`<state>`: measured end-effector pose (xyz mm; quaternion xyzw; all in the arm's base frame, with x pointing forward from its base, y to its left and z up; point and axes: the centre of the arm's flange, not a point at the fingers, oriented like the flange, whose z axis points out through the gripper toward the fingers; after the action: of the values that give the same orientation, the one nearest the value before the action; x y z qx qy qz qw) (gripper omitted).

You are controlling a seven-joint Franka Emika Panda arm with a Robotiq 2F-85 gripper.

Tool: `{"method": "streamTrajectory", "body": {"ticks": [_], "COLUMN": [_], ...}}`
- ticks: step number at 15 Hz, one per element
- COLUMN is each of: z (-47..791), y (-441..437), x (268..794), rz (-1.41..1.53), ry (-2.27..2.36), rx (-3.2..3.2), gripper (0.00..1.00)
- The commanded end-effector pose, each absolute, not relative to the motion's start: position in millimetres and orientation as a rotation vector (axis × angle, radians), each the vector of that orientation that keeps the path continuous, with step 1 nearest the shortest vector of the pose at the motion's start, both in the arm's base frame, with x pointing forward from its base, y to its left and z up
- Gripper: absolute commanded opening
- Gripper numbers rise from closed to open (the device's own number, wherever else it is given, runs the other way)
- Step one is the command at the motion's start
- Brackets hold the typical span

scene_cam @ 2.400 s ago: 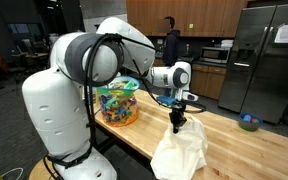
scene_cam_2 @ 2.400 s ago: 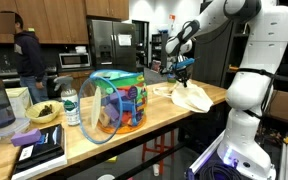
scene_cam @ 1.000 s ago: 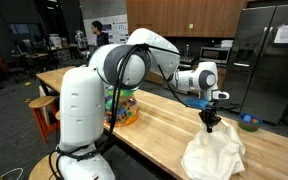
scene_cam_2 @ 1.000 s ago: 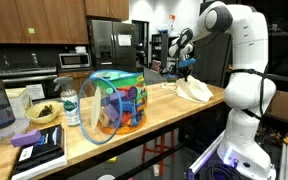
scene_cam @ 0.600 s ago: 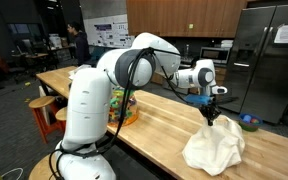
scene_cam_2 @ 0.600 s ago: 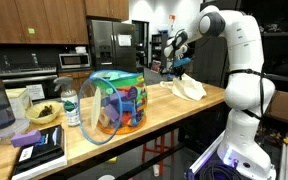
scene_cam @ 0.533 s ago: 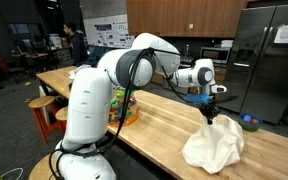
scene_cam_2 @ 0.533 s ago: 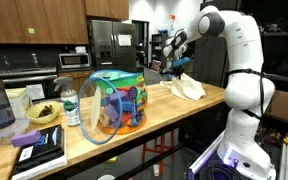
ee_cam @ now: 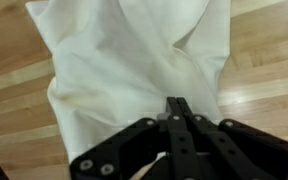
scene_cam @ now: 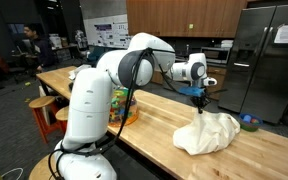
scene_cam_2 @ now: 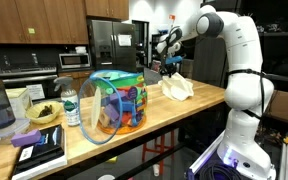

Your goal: Move the bag side to side and in circles

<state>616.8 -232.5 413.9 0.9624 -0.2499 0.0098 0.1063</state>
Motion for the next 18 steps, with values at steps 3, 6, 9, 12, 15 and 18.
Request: {"method": "streamTrajectory", "body": {"ticks": [3,6,9,12,15,18], "z": [423,425,429,441,342,297], "y": [-194,-169,-146,-104,-70,-40], "x": [625,627,629,635,615,606], "rz": [0.057,0.042,0.043,0.029,-0.279,-0.427], "ry": [-0.637,-0.557,-0.499,-0.384,-0.445,-0.427], "rx": [2.933,2.958,2.970,2.969,2.843,2.780], "gripper": [0.00,0.00,0.00,0.00,0.32,0.51]}}
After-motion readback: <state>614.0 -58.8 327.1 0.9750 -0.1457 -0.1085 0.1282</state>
